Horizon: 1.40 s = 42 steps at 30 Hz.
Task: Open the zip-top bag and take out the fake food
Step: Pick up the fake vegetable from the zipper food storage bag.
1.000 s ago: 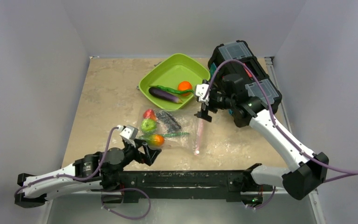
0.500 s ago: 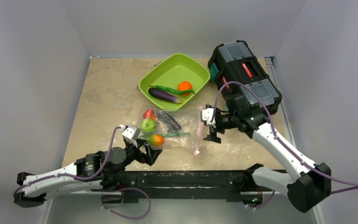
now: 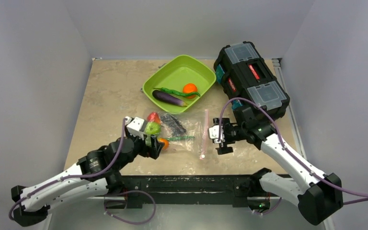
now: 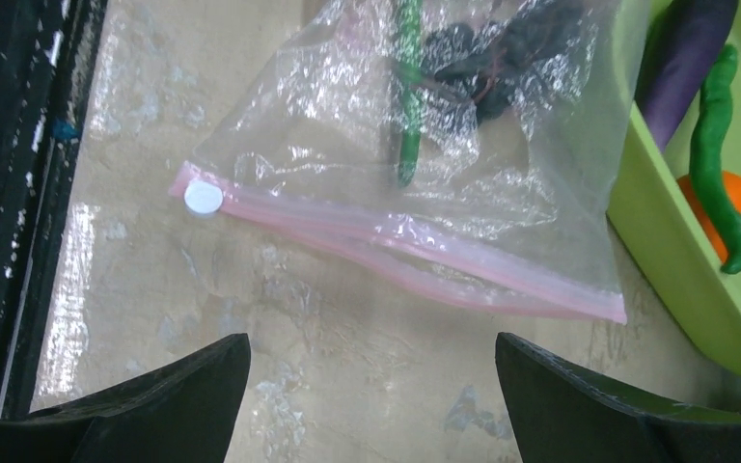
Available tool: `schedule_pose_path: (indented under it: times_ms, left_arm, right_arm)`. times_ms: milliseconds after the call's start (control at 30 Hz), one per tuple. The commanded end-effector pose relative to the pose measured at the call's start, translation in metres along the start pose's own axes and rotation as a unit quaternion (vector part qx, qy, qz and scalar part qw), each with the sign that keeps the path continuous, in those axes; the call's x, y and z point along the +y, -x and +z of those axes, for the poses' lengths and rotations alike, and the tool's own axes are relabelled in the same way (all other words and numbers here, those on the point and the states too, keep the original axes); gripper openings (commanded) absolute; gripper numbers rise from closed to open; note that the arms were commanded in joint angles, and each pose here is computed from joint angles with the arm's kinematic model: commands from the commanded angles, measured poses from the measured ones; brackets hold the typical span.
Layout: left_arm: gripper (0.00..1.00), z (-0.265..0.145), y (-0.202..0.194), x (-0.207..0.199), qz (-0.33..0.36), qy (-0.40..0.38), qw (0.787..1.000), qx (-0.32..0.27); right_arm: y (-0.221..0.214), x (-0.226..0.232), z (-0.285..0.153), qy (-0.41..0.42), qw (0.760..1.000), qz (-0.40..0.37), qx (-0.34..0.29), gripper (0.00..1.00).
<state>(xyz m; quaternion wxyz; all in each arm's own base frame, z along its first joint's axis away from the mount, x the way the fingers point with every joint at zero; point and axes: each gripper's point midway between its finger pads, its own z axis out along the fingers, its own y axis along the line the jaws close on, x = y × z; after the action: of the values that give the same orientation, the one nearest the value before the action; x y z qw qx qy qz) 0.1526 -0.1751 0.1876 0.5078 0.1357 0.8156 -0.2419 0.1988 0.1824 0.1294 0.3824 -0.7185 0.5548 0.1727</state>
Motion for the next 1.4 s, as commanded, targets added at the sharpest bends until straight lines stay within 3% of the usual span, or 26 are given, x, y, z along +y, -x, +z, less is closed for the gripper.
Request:
schedule_pose_path:
  times_ms: [0, 233, 400, 567, 767, 1200, 1367]
  left_arm:
    - [0.92, 0.008, 0.012, -0.007, -0.001, -0.031, 0.999, 0.010]
    - [0.91, 0.029, 0.013, 0.010, -0.014, -0.027, 0.998, 0.049]
    - [0.76, 0.039, 0.012, 0.018, -0.017, -0.036, 0.996, 0.084]
    - [0.63, 0.055, 0.006, 0.014, -0.020, -0.049, 0.993, 0.110]
    - [0.59, 0.070, -0.013, 0.018, -0.026, -0.045, 0.990, 0.129]
    - [0.53, 0.094, -0.034, 0.047, -0.029, 0.020, 0.991, 0.132]
    - [0.50, 0.104, -0.028, 0.044, -0.034, 0.008, 0.993, 0.116]
  right_arm:
    - [-0.018, -0.006, 0.003, -0.004, 0.999, -0.039, 0.038, 0.96]
    - [-0.034, -0.010, 0.013, -0.003, 0.997, -0.039, 0.062, 0.92]
    - [-0.044, -0.016, 0.021, -0.009, 0.996, -0.030, 0.078, 0.77]
    - [-0.026, -0.022, 0.033, 0.010, 0.999, 0.003, 0.043, 0.60]
    - [-0.006, -0.034, 0.050, 0.013, 0.996, 0.085, 0.003, 0.49]
    - [0.000, -0.048, 0.084, 0.005, 0.988, 0.152, 0.016, 0.38]
    - [0.002, -0.054, 0.095, 0.006, 0.985, 0.174, 0.018, 0.42]
